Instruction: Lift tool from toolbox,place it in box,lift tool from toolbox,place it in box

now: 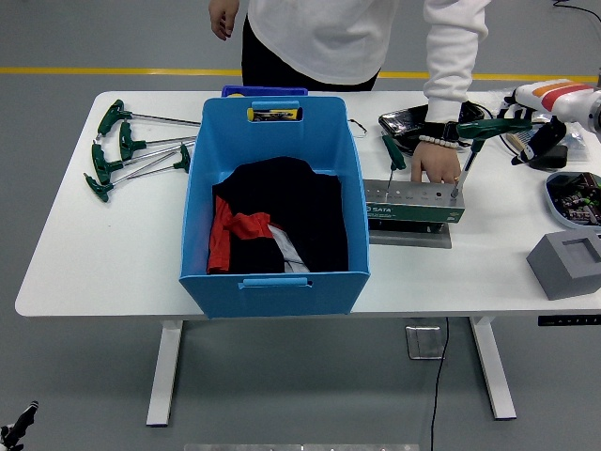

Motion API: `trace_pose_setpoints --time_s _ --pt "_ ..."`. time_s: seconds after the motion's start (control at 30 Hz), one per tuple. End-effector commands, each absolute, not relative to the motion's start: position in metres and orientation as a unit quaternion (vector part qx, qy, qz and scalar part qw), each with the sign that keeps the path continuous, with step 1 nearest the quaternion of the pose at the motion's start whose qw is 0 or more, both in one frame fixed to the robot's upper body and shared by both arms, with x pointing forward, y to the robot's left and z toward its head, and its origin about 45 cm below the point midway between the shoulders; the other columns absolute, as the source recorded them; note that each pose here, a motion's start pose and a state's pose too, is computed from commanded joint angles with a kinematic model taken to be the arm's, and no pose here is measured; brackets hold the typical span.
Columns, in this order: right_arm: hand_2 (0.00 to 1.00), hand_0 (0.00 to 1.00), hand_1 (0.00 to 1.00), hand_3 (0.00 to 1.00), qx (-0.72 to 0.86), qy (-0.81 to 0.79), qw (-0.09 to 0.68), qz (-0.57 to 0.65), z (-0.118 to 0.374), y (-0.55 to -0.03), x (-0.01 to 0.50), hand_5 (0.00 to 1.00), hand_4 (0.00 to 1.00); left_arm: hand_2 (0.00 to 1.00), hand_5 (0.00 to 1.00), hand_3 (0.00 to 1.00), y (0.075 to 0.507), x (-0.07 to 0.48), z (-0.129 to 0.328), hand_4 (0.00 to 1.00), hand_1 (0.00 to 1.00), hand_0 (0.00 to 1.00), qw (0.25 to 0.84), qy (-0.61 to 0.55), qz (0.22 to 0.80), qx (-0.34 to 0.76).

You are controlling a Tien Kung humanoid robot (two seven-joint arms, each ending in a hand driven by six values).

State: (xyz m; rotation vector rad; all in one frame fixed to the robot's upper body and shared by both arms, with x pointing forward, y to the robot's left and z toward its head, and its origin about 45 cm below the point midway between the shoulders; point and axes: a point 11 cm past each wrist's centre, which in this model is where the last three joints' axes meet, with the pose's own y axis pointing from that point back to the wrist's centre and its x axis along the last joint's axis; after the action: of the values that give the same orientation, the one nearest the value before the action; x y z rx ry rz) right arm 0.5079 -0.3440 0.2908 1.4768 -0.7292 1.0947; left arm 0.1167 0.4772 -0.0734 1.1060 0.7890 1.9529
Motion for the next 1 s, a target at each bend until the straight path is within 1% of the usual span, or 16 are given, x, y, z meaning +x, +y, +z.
trace_pose_setpoints --time_s 0.13,0.17,0.73,0.77,1.0 --pt "0.494 0.651 0.487 0.607 0.621 -0.309 0.557 0.456 0.288 -0.350 0.508 0.199 0.998 0.904 0.777 0.753 0.477 0.120 -0.072 0.702 0.900 0.883 0.374 0.306 0.763 0.430" --pt "0.461 0.630 0.449 0.582 0.621 -0.309 0.558 0.455 0.287 -0.350 0.508 0.200 0.998 0.903 0.779 0.753 0.477 0.121 -0.072 0.703 0.900 0.883 0.374 0.306 0.763 0.429" --pt "0.451 0.633 0.433 0.563 0.616 -0.313 0.563 0.453 0.297 -0.348 0.515 0.203 0.998 0.904 0.778 0.751 0.483 0.140 -0.064 0.703 0.900 0.884 0.379 0.293 0.770 0.421" --pt "0.433 0.620 0.413 0.550 0.617 -0.312 0.563 0.452 0.297 -0.347 0.515 0.203 0.998 0.903 0.778 0.752 0.484 0.141 -0.063 0.703 0.901 0.884 0.379 0.292 0.770 0.421" --pt "0.434 0.612 0.409 0.551 0.629 -0.304 0.560 0.445 0.291 -0.339 0.514 0.198 0.998 0.904 0.777 0.752 0.483 0.143 -0.063 0.702 0.900 0.883 0.380 0.292 0.771 0.420"
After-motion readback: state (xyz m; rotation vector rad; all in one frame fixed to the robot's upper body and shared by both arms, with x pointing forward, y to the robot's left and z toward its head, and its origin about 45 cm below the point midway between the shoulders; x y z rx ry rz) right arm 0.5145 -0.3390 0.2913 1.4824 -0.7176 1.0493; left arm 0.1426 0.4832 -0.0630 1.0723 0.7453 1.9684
